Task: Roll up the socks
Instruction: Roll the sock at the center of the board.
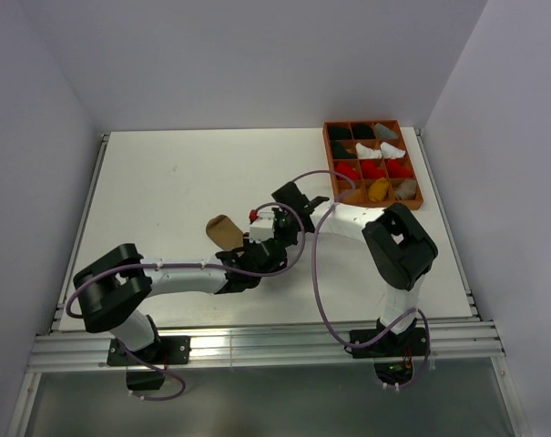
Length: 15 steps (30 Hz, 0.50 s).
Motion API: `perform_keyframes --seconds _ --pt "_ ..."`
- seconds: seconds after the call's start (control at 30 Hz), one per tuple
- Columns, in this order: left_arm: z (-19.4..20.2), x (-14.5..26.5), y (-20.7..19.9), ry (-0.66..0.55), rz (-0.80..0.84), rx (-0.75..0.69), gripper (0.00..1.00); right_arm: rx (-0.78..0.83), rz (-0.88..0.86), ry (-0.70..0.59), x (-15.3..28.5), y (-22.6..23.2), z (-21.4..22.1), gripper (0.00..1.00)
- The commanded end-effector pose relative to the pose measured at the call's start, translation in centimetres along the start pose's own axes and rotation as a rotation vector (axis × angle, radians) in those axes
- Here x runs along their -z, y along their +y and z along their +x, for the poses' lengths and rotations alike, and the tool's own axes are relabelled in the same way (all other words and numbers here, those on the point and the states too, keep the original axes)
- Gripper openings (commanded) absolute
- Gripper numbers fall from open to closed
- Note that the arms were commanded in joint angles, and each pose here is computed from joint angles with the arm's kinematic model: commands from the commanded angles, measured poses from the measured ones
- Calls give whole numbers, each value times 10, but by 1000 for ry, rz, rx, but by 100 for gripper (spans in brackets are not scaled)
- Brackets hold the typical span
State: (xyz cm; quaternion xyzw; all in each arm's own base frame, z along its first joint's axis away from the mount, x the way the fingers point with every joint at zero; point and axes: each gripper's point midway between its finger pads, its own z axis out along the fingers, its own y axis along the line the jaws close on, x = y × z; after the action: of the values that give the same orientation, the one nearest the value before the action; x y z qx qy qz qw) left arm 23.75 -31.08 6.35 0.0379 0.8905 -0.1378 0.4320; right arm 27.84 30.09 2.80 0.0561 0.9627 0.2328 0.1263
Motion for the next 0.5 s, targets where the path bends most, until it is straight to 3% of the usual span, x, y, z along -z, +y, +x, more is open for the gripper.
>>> perform_keyframes --seconds 0.0,0.2,0.47 --pt "-13 -7 3 -78 -98 -107 50 13 126 43 -3 -24 12 0" --pt "-5 -19 0 -71 -141 -167 45 14 137 56 -3 -24 13 0" --pt "23 -32 11 0 -209 -214 26 11 97 79 -6 -19 20 0"
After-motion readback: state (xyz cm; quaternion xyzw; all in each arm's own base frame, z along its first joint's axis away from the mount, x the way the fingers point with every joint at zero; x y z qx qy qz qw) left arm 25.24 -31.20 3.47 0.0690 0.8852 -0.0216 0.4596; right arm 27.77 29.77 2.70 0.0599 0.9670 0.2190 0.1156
